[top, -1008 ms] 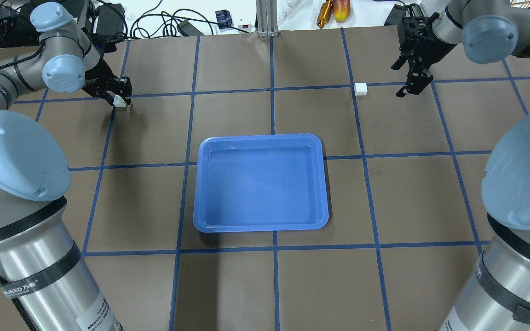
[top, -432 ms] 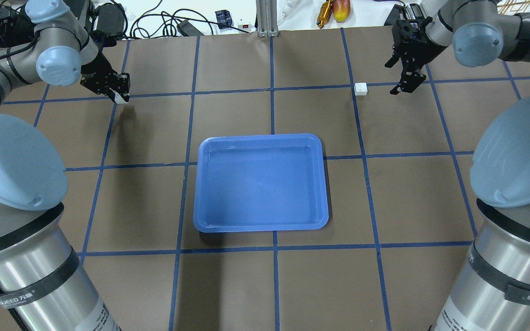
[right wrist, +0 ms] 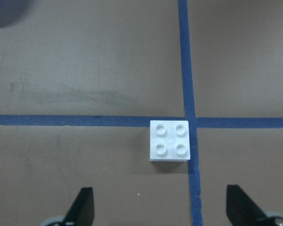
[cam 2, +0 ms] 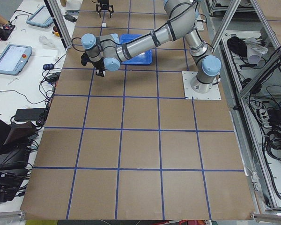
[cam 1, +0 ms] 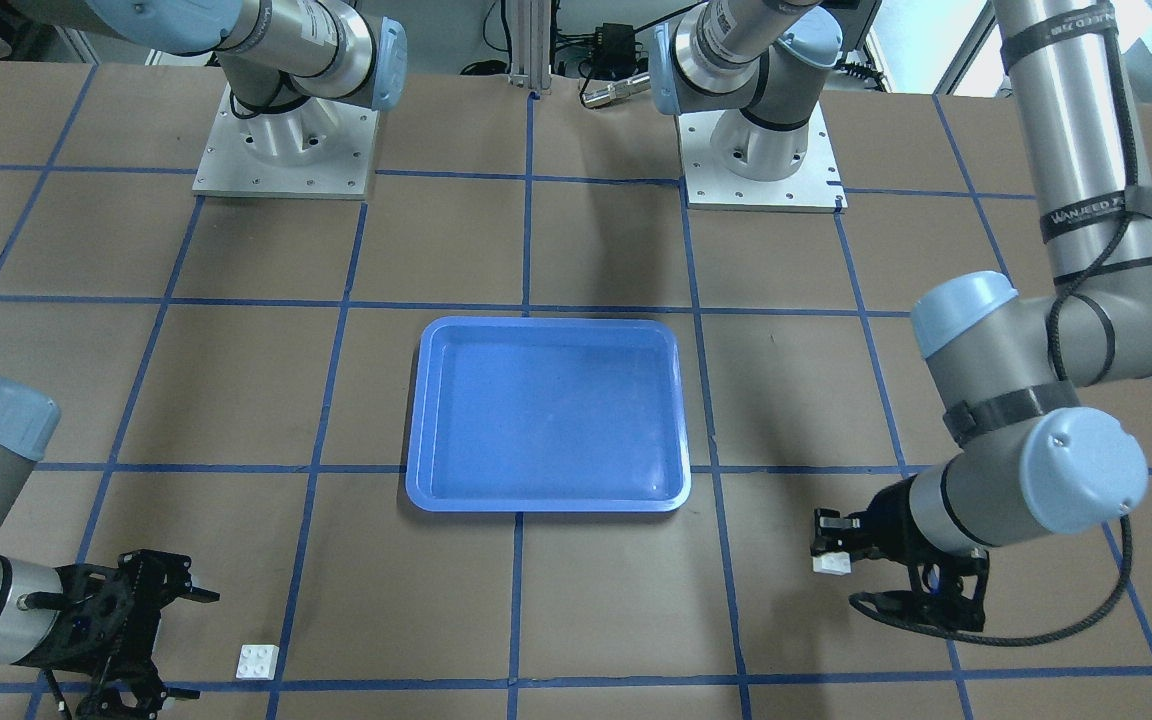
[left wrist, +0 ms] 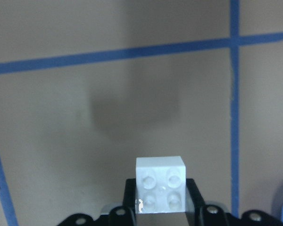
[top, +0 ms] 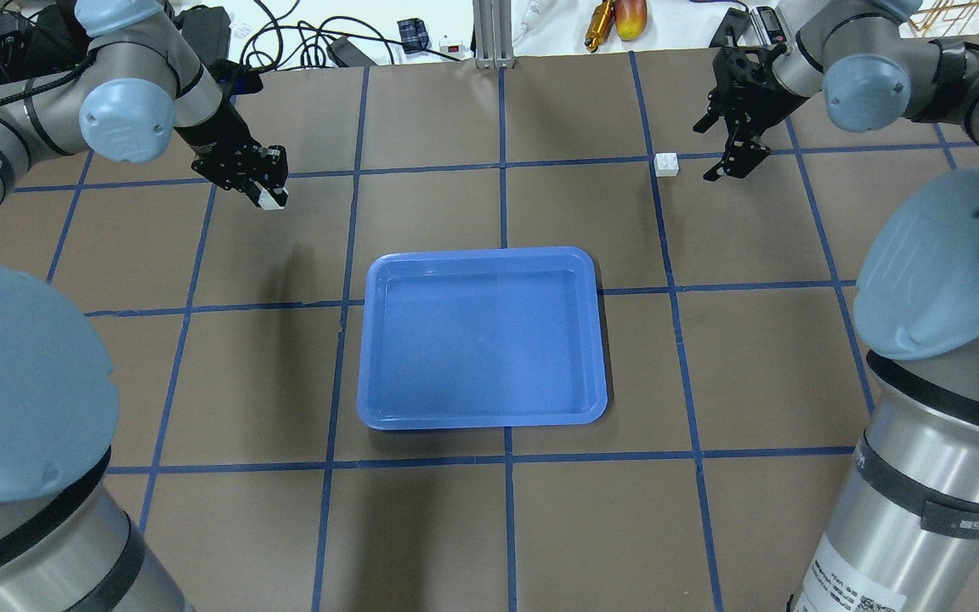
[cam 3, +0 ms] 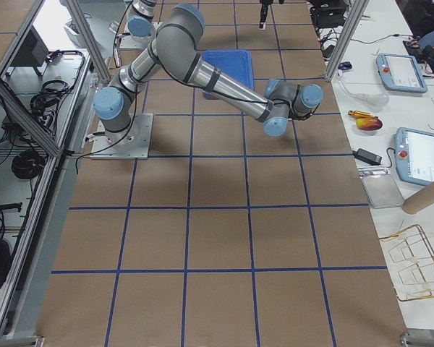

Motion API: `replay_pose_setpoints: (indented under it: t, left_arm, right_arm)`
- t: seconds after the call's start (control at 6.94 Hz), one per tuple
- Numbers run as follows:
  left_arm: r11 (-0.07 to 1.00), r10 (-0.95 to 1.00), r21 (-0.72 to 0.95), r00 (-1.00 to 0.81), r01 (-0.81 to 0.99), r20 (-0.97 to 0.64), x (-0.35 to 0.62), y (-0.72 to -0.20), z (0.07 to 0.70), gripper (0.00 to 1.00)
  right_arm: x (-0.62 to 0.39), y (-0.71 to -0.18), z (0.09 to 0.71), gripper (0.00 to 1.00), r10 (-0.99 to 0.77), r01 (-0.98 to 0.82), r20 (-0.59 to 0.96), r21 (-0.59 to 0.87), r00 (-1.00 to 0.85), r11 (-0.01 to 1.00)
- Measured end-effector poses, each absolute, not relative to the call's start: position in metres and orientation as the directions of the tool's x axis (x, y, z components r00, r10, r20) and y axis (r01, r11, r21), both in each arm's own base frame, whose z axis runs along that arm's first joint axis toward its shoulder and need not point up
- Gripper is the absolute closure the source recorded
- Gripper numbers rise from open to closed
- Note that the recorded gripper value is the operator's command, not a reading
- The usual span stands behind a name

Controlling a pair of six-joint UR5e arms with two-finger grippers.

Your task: Assemble white blocks and place on blue tray

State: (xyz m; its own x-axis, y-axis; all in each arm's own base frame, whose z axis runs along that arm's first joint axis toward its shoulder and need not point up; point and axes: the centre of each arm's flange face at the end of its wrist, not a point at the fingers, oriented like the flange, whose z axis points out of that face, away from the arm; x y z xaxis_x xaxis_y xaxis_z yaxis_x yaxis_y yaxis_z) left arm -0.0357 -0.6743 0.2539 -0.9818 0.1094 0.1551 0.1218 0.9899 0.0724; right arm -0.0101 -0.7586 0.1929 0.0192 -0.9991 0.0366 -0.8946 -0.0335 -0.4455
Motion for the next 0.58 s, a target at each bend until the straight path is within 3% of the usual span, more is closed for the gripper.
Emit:
replay_pose_setpoints:
  t: [0.58]
  left_arm:
    - [0.995,0.080,0.048,-0.989,0.087,0.122,-0.218,-0.580,0.282,0.79]
  right_arm:
    - [-0.007,-0.768,0.174,0.00,-0.997,-0.865,0.054,-0.497,0.048,-0.069]
